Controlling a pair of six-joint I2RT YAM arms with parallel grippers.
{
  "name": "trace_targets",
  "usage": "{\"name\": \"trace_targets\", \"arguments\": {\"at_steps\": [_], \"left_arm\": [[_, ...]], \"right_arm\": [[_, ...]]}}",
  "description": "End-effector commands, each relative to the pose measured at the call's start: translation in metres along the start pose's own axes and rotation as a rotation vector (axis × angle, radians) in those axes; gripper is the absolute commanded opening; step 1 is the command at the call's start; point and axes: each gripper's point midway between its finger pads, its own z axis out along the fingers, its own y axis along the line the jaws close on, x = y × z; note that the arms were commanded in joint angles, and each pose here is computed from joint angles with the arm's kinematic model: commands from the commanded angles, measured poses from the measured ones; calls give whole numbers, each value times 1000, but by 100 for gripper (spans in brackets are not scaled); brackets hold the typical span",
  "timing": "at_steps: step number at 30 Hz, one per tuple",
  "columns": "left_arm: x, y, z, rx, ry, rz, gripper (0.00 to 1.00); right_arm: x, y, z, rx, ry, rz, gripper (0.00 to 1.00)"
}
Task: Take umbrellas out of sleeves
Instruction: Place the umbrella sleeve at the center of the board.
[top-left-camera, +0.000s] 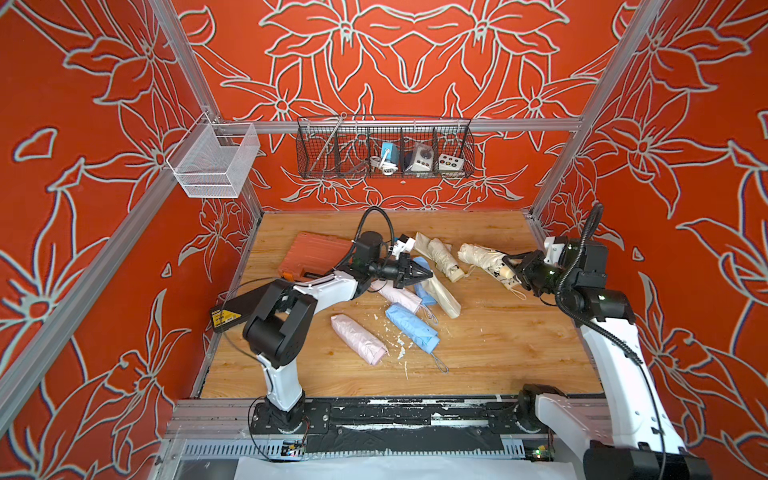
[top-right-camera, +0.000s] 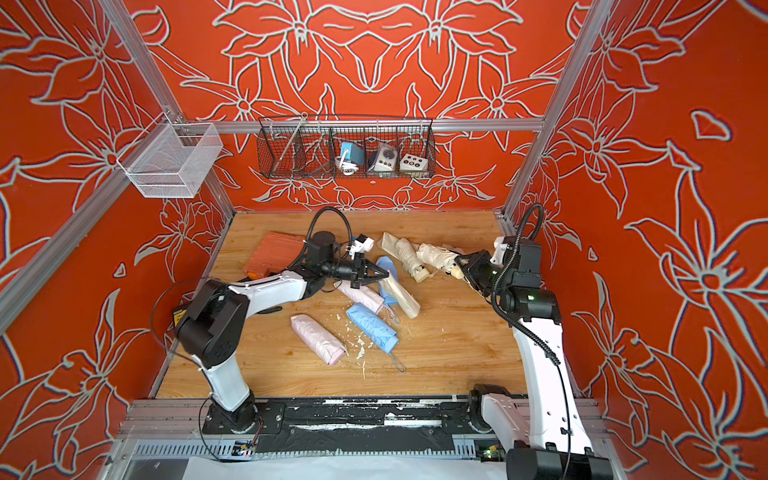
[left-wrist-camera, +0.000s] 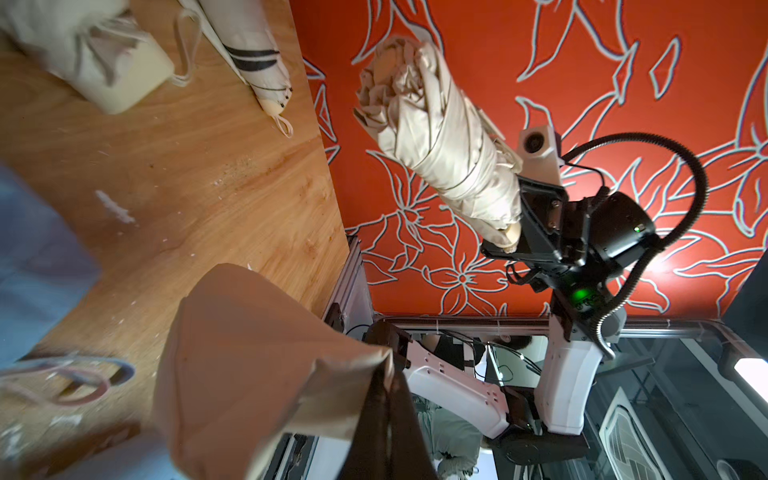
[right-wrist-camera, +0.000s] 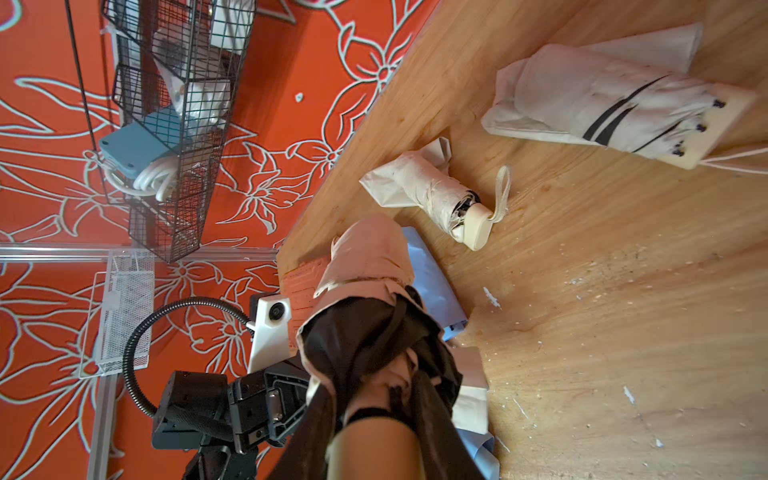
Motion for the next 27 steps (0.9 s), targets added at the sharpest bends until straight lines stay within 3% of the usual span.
{"name": "trace_targets", "arguments": {"at_steps": [1,9,11,15,19,27], "left_arm": [[3,-27,37,124,49,62,0],[5,37,100,241,100,-74,0],[2,66,106,201,101,-114,0],[1,101,113,73,110,-81,0],[-1,121,115,-47,114,-40,0],[-5,150,111,-165,83,-106,0]], "right_arm": [[-12,14,-15,-32,-68,-57,0],[-15,6,-15,2,-76,-66,0],[-12,-1,-13,17,-67,-65,0],[0,-19,-6,41,-35,-38,0],[13,-42,1,78,-12,-14,0],[35,-81,11,139,22,29,0]]}}
